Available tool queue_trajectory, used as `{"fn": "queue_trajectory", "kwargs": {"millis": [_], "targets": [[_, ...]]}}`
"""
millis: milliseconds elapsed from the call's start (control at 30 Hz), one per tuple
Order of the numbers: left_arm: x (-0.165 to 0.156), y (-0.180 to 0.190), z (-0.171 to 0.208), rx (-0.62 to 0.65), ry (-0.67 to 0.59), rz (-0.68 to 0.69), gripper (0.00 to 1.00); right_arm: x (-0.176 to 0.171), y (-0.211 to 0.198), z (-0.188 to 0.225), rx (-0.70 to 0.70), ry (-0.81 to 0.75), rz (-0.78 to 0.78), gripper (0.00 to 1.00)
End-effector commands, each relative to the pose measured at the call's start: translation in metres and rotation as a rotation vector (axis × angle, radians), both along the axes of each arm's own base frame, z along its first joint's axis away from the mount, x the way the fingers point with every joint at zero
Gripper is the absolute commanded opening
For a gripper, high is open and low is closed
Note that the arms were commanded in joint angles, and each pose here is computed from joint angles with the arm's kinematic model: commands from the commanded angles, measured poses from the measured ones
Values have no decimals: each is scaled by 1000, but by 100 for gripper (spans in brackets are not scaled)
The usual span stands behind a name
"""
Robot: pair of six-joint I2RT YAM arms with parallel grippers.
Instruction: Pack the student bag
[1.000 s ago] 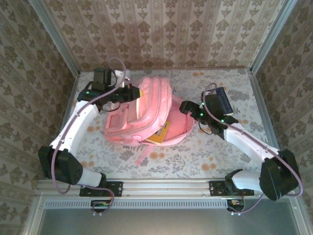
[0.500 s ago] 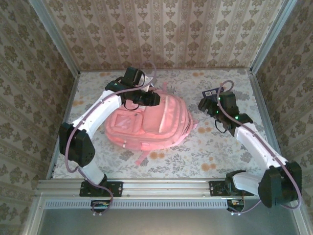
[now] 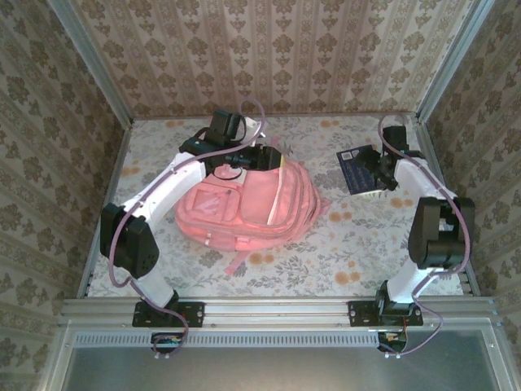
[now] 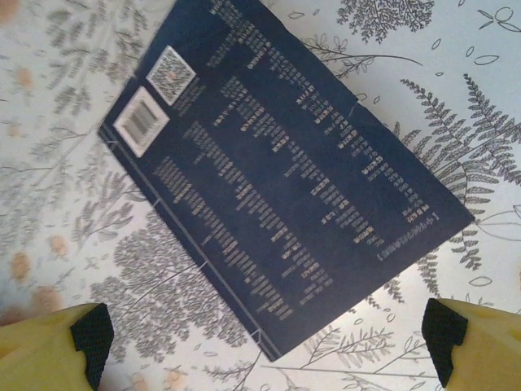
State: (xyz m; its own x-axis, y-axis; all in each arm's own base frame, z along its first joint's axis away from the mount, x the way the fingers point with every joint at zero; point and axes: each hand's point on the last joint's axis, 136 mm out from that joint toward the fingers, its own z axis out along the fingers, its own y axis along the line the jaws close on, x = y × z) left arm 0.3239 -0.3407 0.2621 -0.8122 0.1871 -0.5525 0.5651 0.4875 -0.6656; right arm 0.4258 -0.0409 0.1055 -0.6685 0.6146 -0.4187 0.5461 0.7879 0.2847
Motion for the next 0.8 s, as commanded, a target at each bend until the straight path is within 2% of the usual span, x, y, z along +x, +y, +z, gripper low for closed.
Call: {"fn": "queue_trajectory", "kwargs": {"millis": [0, 67, 233, 467, 767], "targets": [[-13, 0, 16, -56, -52, -57, 42, 9, -14, -2, -51, 72, 14, 100], [-21, -2, 24, -80, -60, -78, 37, 19, -17, -11, -78, 122, 55, 100], [-27, -3, 34, -103, -74, -95, 34, 31, -23, -38, -91, 247, 141, 100], [-29, -5, 39, -142, -59, -107, 30, 23, -33, -76, -88, 377, 241, 100], [-15, 4, 42, -197, -22, -72, 29, 15, -33, -101, -12, 426, 257, 99]]}}
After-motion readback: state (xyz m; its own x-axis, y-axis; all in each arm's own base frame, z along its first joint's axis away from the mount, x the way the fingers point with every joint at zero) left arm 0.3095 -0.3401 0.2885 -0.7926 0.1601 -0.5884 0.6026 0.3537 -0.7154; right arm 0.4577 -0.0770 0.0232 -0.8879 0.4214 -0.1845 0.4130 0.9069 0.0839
